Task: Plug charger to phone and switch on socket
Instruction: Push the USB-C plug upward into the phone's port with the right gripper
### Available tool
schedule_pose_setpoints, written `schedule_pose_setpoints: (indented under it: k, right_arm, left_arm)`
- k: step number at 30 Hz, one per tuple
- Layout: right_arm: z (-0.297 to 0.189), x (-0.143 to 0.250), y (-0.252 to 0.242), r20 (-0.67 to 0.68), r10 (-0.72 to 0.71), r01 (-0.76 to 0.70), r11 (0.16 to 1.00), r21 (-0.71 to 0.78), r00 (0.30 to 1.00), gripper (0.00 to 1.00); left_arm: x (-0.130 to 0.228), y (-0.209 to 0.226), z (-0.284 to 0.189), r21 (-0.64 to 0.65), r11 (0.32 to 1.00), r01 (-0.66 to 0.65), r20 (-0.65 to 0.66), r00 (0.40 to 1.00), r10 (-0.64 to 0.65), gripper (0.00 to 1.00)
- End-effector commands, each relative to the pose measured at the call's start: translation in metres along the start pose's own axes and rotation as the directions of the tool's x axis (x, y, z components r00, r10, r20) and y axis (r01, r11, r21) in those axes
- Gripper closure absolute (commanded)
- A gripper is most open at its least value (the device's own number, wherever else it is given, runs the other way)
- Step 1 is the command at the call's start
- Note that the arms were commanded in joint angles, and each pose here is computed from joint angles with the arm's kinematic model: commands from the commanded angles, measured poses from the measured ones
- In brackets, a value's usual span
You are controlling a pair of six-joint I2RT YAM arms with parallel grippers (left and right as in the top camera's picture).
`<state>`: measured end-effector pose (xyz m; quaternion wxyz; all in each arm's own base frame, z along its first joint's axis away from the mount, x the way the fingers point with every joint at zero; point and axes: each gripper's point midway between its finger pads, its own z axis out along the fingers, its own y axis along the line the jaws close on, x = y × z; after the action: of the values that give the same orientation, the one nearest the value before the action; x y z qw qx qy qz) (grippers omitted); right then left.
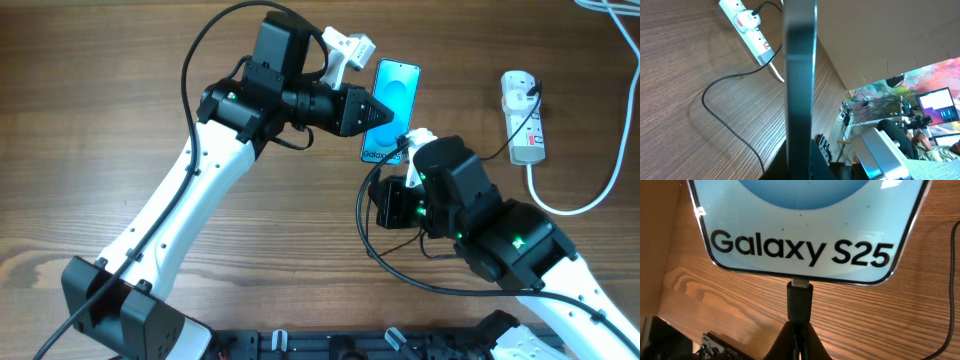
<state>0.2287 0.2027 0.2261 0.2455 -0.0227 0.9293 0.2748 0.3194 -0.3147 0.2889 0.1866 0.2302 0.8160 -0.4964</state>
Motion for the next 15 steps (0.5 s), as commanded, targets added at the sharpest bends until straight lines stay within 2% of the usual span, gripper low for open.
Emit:
schedule_pose_setpoints:
  k: [1,15]
  right_arm:
    - [-0.0067,-0.0111,0.007,0.035,-0.023,0.024,1.0,-0.017,0.999,0.96]
    - [-0.0068,-0.015,0.0054,0.054,-0.032,0.032,0.999,-0.004,0.998,0.96]
  left_arm:
    - [-0.0065,-0.0158,-0.0118,0.016,0.998,-0.063,0.033,0.997,0.063,0.96]
    - [-0.0074,-0.0114,-0.0118,-0.009,0.998,-0.059,0.038,0.997,0.06,0.96]
